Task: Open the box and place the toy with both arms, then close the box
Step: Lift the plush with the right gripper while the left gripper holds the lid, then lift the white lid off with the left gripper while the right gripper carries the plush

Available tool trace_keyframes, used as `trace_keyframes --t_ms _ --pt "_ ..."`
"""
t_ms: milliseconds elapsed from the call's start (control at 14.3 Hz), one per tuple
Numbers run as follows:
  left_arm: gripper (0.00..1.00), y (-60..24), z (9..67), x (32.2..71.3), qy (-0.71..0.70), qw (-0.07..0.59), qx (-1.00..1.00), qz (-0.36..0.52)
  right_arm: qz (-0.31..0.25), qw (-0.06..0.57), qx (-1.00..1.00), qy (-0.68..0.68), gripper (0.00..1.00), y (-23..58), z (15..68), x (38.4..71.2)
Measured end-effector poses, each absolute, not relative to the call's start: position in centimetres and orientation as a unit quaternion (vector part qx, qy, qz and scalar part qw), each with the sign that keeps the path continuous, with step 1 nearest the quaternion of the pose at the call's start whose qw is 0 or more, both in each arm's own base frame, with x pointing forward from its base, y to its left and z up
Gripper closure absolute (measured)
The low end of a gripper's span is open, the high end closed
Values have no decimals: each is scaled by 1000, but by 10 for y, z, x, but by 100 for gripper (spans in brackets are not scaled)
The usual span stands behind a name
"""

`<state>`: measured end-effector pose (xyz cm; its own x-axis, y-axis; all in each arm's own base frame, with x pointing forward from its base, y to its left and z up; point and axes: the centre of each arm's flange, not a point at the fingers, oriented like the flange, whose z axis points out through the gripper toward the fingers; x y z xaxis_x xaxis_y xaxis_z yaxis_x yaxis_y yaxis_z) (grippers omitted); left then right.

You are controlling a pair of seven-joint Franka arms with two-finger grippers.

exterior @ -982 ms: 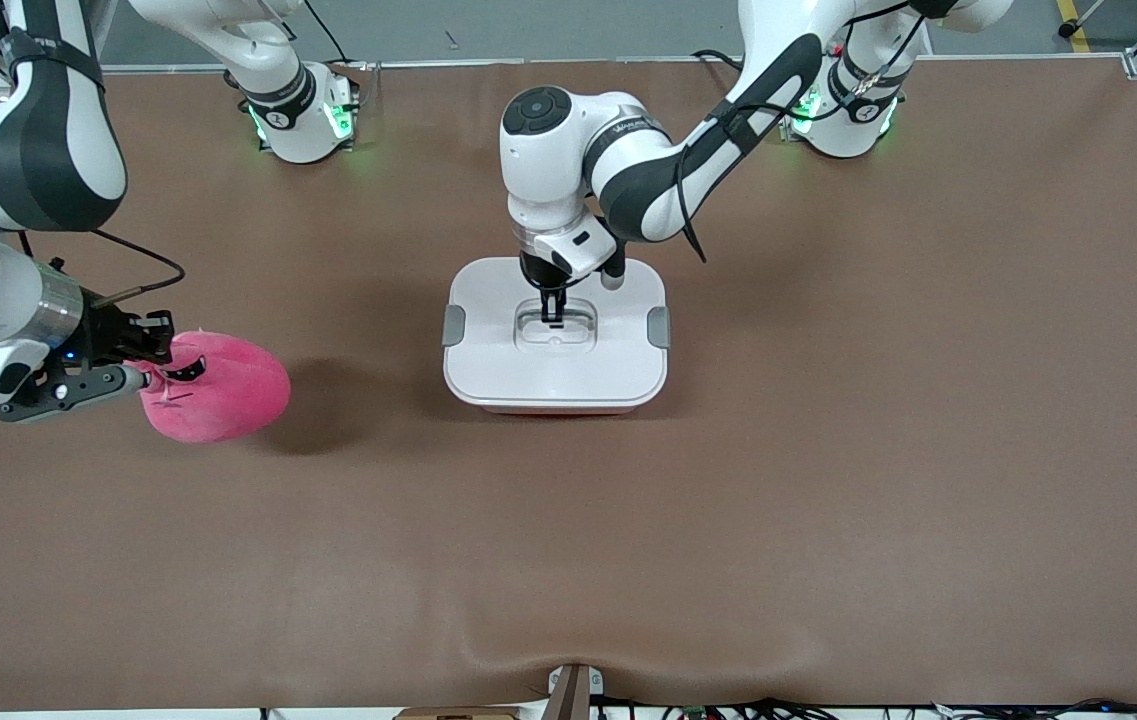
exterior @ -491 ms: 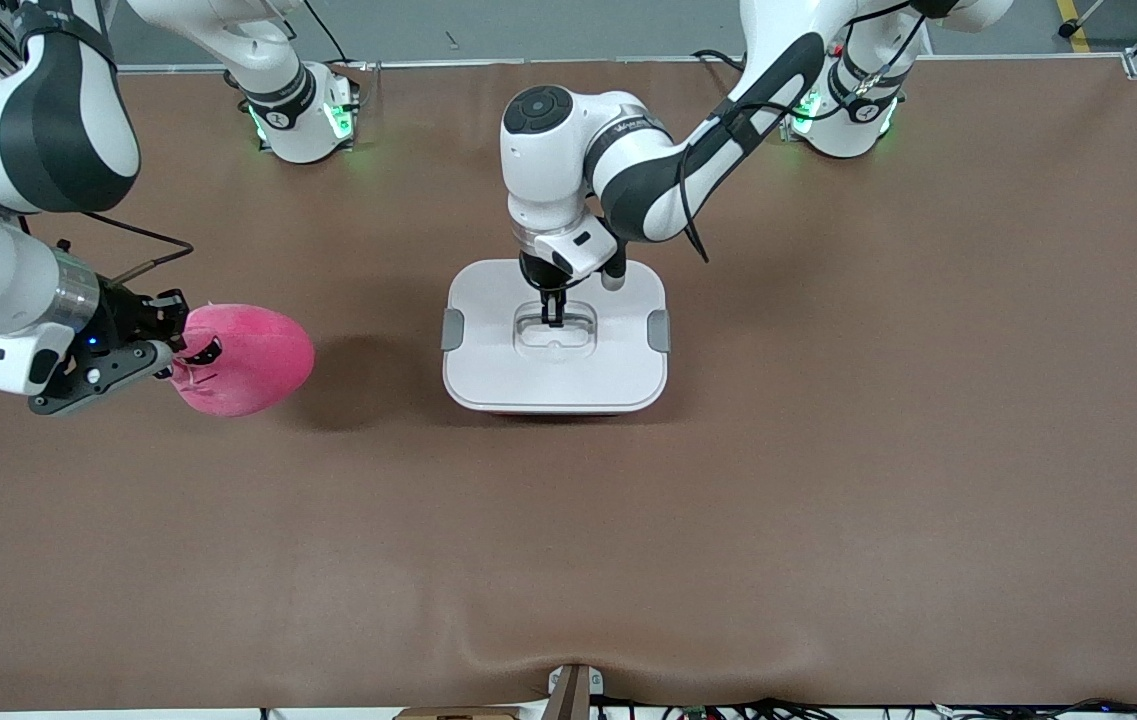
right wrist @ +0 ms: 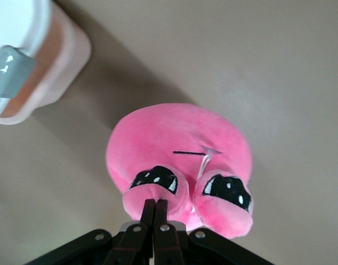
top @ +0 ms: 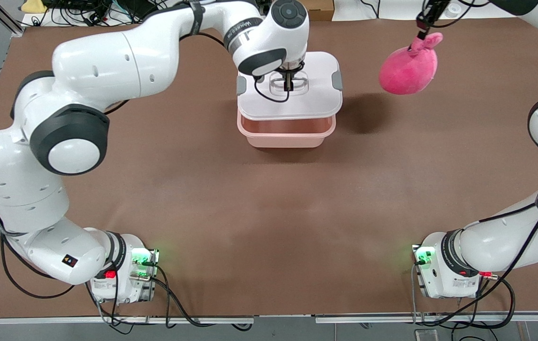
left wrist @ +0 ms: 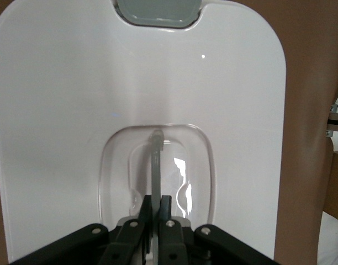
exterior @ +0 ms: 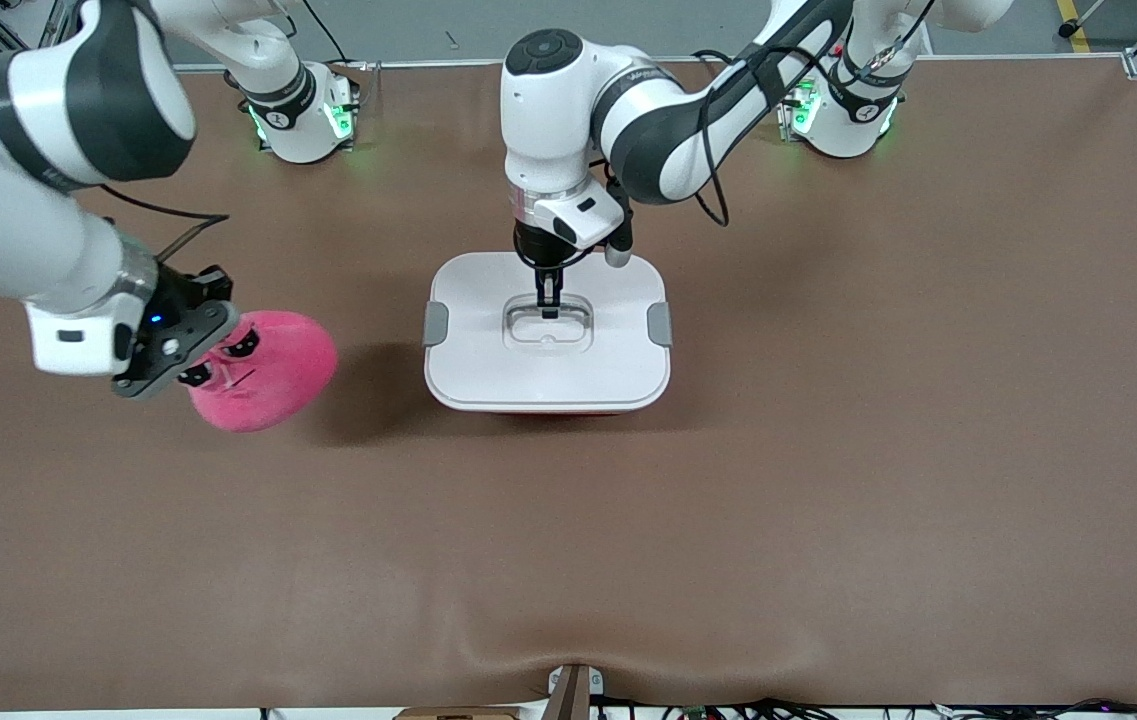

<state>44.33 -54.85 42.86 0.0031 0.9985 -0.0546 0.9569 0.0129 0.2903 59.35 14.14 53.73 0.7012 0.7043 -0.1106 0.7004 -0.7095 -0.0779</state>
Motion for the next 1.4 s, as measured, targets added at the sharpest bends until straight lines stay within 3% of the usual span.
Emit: trace_keyframes --t_ms 701,1402 --pt "93 -421 533 508 667 83 740 19 19 10 -814 -580 98 234 594 552" --pt "93 -251 564 571 556 36 830 -15 -16 -7 -695 -719 98 356 601 491"
